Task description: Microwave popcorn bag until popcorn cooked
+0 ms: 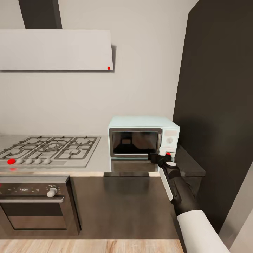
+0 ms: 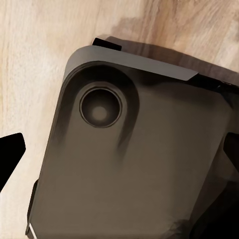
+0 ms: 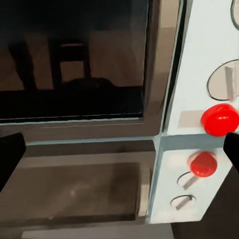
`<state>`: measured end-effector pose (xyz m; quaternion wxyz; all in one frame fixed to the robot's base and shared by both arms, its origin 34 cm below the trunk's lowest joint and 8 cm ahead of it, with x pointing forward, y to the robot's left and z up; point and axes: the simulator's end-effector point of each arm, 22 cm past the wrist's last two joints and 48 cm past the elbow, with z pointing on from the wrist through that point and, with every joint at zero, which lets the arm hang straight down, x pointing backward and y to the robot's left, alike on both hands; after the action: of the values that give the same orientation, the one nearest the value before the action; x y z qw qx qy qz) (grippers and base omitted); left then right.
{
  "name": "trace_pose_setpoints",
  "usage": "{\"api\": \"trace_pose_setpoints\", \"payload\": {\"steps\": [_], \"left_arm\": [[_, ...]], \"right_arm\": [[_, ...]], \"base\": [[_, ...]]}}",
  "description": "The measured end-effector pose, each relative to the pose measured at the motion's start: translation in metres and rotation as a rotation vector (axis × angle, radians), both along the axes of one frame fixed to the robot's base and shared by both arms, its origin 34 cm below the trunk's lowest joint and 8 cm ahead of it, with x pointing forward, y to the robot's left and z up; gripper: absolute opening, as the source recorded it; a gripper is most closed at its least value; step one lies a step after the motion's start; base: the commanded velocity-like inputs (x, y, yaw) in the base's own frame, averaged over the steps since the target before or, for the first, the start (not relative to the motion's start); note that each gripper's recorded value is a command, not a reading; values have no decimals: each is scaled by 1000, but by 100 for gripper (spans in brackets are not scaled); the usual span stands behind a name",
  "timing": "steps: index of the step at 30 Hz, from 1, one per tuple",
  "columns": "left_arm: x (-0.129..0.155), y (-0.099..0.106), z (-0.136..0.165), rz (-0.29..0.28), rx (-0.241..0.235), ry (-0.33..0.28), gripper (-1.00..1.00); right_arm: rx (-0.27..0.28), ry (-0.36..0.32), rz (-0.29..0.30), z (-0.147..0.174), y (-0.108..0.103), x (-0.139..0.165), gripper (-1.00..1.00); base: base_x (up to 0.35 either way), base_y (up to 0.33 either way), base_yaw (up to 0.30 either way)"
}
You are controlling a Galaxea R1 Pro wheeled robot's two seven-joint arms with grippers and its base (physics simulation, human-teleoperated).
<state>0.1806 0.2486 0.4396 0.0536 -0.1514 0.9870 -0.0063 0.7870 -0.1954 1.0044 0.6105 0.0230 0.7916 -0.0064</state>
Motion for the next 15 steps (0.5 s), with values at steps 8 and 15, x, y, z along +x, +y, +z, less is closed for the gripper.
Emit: {"api": "trace_pose_setpoints", "payload": {"steps": [8, 15], "left_arm": [[0, 1, 0, 3, 1, 0, 100], [0, 1, 0, 2, 2, 0, 100]], "right_arm": [[-38, -2, -21, 0, -22, 1, 100], [-44, -6, -27, 0, -26, 1, 100]], "base": [[85, 0, 0], [100, 0, 0]]}}
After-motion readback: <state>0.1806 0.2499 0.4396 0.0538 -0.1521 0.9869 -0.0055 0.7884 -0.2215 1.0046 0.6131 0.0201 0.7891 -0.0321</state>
